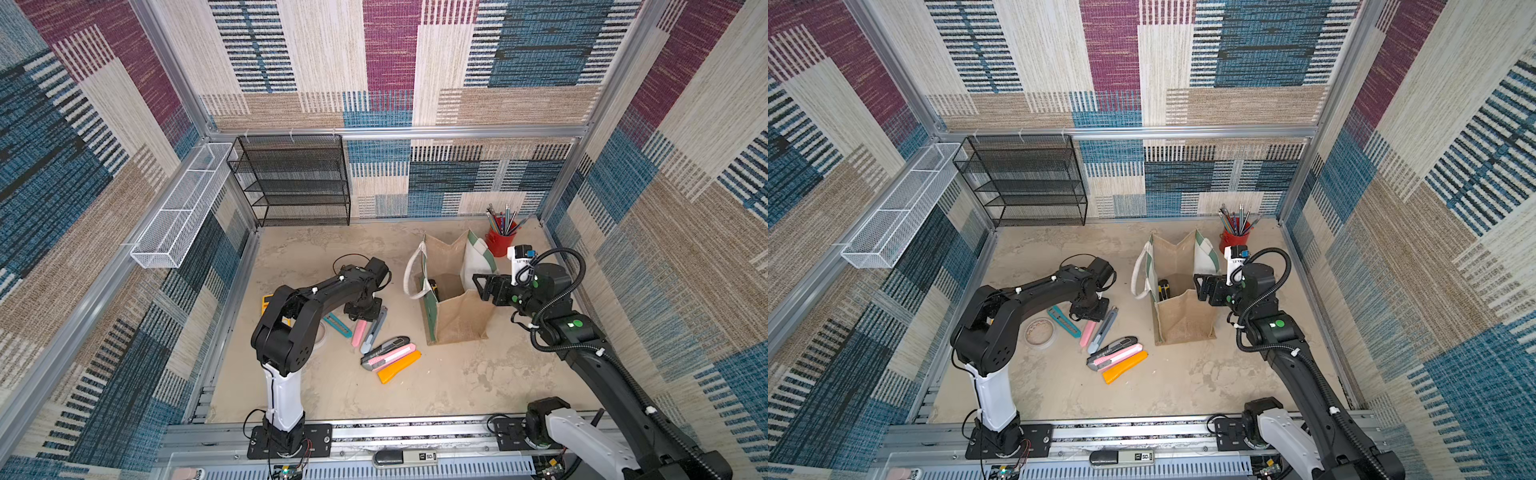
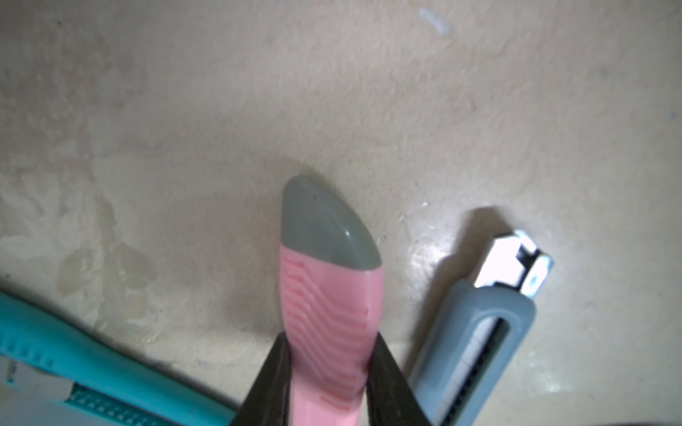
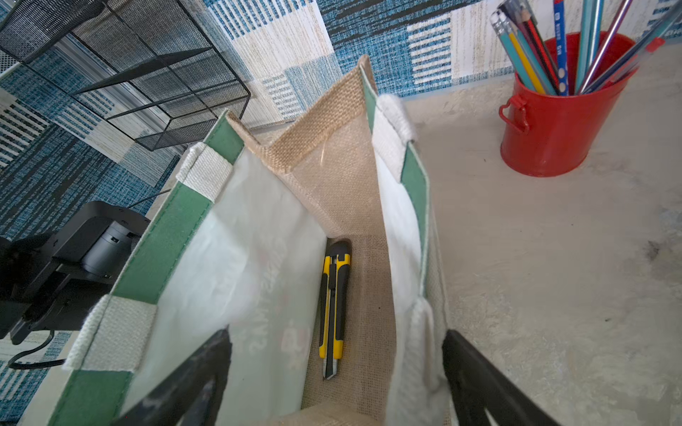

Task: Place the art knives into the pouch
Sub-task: Pick up the utility knife at the center of the board.

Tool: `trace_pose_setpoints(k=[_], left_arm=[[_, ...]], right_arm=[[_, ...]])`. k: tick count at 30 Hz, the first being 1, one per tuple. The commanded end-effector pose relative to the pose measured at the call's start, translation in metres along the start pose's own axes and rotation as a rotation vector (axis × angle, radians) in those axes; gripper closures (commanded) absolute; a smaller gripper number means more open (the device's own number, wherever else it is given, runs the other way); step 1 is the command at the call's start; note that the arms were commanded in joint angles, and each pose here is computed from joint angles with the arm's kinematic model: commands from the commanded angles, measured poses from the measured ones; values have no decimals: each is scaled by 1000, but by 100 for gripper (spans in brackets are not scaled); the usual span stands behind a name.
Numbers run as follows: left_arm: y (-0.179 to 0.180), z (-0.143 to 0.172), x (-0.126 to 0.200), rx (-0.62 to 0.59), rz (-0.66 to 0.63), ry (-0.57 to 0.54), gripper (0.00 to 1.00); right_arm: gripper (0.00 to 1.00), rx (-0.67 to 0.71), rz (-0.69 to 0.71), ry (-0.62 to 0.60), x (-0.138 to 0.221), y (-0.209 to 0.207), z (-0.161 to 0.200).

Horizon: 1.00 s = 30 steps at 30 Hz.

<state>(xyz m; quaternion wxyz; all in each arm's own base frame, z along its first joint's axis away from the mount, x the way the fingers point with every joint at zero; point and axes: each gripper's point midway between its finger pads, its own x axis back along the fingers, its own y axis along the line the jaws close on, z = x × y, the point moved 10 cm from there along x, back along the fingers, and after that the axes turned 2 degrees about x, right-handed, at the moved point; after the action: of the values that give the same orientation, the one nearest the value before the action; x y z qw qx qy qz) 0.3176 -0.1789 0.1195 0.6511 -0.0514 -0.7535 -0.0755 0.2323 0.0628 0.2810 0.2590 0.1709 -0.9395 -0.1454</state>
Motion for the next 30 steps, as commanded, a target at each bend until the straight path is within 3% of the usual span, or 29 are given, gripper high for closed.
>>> trace_pose_setpoints(k=[1,30], left_arm=[[-5,2,-8,-3,82,32,100],[-1,-8,8,35,158,8,100]], right_arm=[[10,-1,0,-2,0,0,0],[9,-3,6,0,1,-1,3]])
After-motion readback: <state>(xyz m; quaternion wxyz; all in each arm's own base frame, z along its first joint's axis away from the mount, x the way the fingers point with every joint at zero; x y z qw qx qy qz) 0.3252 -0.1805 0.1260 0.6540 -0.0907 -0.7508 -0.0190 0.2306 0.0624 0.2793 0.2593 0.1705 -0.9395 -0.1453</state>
